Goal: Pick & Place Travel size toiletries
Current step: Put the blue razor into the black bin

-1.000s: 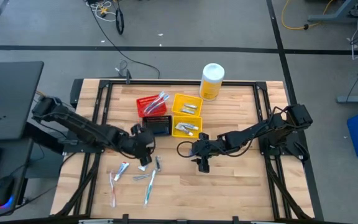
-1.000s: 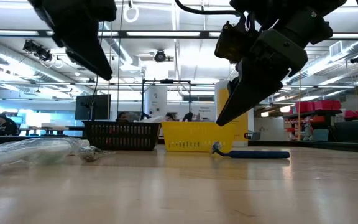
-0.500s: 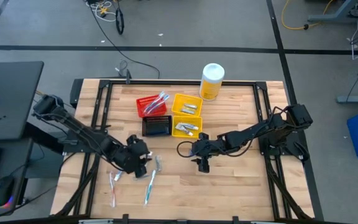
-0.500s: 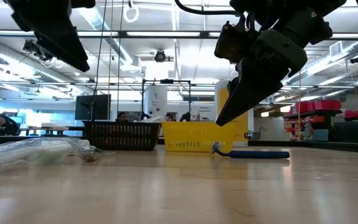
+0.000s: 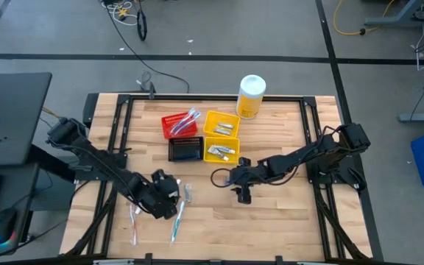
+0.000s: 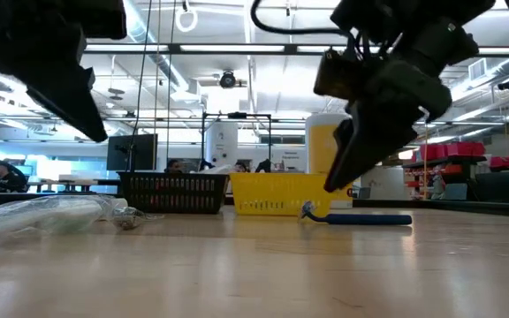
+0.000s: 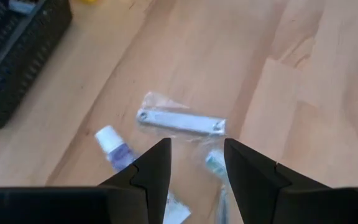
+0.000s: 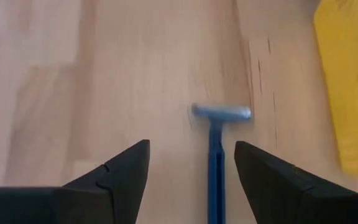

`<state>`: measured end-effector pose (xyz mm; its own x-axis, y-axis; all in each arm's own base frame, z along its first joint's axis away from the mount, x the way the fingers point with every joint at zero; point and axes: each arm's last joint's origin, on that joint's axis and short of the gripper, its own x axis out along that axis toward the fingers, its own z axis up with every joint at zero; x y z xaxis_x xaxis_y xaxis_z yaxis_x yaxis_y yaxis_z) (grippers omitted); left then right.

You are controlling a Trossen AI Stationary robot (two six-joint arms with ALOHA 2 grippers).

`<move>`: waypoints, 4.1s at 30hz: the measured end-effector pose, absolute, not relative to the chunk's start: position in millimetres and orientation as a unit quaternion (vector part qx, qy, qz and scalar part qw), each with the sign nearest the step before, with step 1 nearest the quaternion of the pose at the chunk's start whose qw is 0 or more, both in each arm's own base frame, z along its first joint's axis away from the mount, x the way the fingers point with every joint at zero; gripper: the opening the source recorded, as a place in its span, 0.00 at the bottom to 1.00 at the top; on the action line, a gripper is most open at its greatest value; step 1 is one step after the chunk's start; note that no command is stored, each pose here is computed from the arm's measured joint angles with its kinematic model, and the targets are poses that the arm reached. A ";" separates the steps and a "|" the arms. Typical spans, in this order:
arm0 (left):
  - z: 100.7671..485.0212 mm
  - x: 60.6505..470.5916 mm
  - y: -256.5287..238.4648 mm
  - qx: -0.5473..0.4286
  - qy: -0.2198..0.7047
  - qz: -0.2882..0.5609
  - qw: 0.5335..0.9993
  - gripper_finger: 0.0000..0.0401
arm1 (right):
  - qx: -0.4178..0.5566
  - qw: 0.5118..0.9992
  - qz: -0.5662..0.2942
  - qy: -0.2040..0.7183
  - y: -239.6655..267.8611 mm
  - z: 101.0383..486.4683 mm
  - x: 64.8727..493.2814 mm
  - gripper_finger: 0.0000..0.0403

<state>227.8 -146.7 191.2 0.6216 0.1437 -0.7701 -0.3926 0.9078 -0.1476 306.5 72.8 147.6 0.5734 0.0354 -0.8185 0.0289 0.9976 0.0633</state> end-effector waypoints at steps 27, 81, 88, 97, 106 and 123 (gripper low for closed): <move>197.7 234.2 -149.4 -0.150 0.377 0.138 0.903 0.39 | 0.036 0.882 -0.009 0.469 65.8 115.7 282.0 0.14; 273.9 284.5 -137.4 0.087 0.018 0.122 0.989 0.39 | -0.038 0.994 0.102 0.026 76.4 255.5 313.0 0.09; 274.9 291.9 -126.1 0.078 0.010 0.091 0.993 0.38 | -0.038 0.994 0.102 0.025 76.2 255.7 313.1 0.09; 274.8 297.1 -116.0 0.067 0.009 0.080 0.995 0.22 | -0.039 0.994 0.097 0.024 73.5 255.9 313.7 0.09; 274.5 297.0 -116.0 0.071 0.011 0.082 0.994 0.10 | -0.053 0.995 0.086 0.024 73.0 255.7 313.8 0.11; 248.9 291.4 -97.2 0.081 0.139 0.207 0.965 0.13 | 0.065 0.955 -0.092 0.273 61.3 207.6 298.3 0.42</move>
